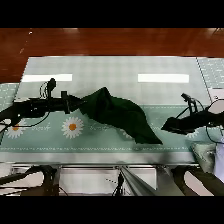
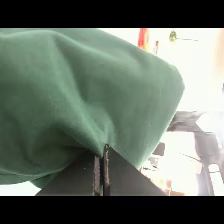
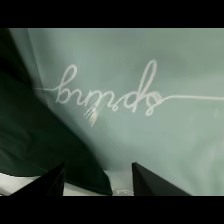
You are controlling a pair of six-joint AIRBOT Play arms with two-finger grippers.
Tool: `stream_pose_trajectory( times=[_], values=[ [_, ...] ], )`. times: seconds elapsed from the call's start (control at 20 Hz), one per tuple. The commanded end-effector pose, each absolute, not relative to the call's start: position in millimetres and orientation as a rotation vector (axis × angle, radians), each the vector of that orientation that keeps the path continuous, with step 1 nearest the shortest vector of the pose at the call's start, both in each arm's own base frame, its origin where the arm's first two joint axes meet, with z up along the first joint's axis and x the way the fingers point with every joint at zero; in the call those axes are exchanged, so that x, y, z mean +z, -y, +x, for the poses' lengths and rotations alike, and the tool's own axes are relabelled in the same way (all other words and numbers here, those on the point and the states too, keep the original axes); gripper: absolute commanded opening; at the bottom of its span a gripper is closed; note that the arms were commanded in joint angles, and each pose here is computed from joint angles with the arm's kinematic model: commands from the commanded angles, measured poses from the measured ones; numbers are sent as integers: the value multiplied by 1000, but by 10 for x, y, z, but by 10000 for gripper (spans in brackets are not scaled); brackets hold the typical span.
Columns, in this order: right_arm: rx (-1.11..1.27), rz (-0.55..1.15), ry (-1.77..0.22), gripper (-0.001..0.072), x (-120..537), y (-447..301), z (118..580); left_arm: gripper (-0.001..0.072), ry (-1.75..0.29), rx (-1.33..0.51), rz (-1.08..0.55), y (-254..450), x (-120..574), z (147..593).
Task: Fold the shirts.
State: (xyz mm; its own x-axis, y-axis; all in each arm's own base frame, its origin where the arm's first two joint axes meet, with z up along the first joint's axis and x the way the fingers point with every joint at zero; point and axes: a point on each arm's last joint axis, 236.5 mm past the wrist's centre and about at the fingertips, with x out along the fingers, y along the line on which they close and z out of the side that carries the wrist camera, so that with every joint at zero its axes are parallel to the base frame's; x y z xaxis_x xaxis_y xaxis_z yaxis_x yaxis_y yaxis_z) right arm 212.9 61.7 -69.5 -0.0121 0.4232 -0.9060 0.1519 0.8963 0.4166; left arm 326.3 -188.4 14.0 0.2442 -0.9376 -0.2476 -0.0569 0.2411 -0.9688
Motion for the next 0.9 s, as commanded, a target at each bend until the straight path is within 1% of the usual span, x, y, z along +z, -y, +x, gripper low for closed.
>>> stream_pose_trajectory(
  times=[0.0,0.1,0.2,0.3,0.5,0.55,0.7,0.75,0.85],
  values=[
    [256,531,-1602,489,-883,-806,1970,18,-1142,-843,-1151,1869,164,3260],
    [311,492,-1587,489,-874,-967,1990,18,-1142,-841,-1151,1868,160,3263],
    [349,408,-1560,489,-908,-1110,2026,18,-1141,-841,-1150,1868,160,3263],
    [320,375,-1502,489,-944,-1197,2158,18,-1142,-841,-1151,1868,160,3263],
    [245,418,-1415,484,-942,-1323,2372,18,-1134,-845,-1141,1866,158,3267],
    [224,443,-1404,465,-936,-1329,2407,18,-1130,-847,-1135,1865,157,3270],
    [210,507,-1399,457,-903,-1386,2436,18,-1128,-842,-1134,1860,150,3279],
    [218,539,-1401,368,-878,-1438,2433,18,-1127,-840,-1135,1854,150,3282],
    [246,579,-1398,313,-828,-1527,2437,18,-1125,-839,-1135,1846,150,3287]
  ],
)
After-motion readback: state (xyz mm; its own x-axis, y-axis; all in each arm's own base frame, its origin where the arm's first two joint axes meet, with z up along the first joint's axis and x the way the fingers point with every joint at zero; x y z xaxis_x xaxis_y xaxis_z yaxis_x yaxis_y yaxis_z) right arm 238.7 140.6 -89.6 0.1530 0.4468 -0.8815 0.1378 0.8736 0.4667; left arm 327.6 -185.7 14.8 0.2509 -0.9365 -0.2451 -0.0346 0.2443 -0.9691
